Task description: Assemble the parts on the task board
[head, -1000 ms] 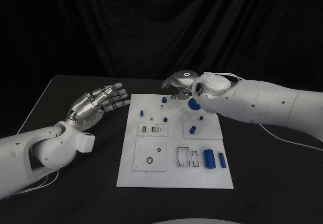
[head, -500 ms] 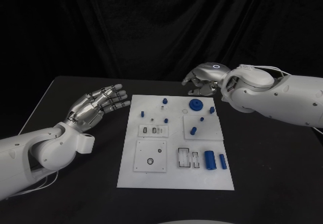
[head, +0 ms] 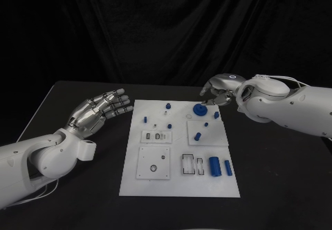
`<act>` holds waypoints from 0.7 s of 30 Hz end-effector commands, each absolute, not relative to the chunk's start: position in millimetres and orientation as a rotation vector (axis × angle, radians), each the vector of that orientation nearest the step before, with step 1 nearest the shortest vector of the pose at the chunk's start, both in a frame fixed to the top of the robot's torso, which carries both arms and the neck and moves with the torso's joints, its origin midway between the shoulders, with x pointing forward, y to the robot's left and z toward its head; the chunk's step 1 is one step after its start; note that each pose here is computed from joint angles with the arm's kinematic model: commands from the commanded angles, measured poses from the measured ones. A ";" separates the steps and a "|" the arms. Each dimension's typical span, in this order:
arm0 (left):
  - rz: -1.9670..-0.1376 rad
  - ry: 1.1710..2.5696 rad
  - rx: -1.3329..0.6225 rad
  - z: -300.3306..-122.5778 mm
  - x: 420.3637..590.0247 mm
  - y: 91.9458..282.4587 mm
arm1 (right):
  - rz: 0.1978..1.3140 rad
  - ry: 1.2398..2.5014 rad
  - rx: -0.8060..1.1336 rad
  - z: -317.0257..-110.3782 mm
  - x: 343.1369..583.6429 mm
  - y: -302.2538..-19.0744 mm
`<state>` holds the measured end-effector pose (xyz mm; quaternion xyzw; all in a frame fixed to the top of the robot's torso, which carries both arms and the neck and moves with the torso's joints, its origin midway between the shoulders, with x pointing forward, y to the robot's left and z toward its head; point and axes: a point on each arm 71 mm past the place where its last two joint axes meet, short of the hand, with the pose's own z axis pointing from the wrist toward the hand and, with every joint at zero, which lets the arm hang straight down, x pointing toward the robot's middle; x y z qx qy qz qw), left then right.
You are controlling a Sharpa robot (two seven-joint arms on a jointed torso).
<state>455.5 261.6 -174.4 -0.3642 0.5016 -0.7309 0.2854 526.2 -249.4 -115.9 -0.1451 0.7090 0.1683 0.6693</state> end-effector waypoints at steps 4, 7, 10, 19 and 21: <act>-2.036 1.185 -0.911 -164.9 454.4 263.5 | 0.330 1.673 -0.290 -134.3 529.6 -249.9; -2.038 1.187 -0.912 -165.2 454.8 263.2 | 0.331 1.682 -0.291 -141.2 530.9 -248.2; -2.038 1.189 -0.912 -165.5 455.1 263.2 | 0.333 1.683 -0.290 -146.1 532.0 -247.3; -2.039 1.195 -0.916 -166.8 455.5 263.7 | 0.321 1.695 -0.285 -153.1 535.6 -247.6; -2.041 1.196 -0.916 -167.1 455.5 263.4 | 0.319 1.696 -0.285 -153.5 536.1 -247.3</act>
